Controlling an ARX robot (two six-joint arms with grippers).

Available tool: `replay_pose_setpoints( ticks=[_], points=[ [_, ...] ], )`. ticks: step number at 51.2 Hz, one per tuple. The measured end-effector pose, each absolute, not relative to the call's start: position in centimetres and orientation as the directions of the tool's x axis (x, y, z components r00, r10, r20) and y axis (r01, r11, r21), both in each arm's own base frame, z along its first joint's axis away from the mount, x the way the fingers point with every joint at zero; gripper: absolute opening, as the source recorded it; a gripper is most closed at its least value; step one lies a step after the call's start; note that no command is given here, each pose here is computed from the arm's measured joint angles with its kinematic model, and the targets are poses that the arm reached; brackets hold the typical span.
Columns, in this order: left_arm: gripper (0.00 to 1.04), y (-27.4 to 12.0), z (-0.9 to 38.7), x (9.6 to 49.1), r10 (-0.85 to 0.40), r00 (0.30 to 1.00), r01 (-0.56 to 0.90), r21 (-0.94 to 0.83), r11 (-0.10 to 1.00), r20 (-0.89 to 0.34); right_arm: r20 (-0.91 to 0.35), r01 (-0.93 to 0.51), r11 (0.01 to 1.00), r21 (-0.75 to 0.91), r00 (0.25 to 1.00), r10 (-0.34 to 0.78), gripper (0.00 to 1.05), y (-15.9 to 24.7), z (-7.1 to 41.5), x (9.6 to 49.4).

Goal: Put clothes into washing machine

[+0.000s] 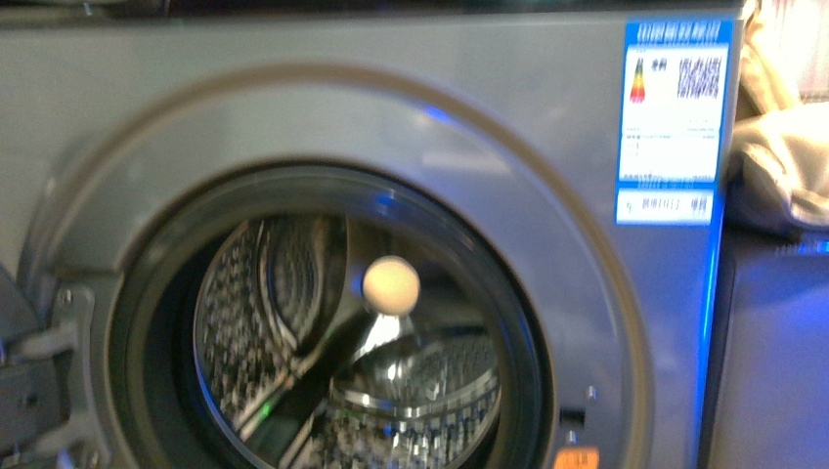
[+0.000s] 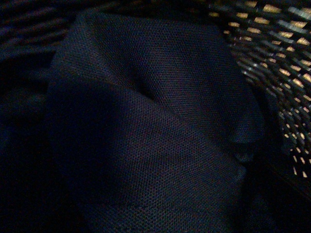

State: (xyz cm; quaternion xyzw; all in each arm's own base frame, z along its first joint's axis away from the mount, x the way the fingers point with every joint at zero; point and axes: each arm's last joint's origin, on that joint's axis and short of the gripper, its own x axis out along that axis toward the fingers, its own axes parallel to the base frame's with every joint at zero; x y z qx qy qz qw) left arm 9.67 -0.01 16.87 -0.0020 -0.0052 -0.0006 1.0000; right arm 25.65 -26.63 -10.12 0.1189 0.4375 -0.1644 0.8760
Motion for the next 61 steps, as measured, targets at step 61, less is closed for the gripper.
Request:
replay_pose_setpoints(
  ticks=[61],
  points=[
    [0.98,0.0,16.9,9.7,-0.001,1.0,0.001,-0.004,1.0,0.01,-0.849,0.421,0.9,0.112,0.512,-0.134,0.97,-26.4,-20.9,21.4]
  ],
)
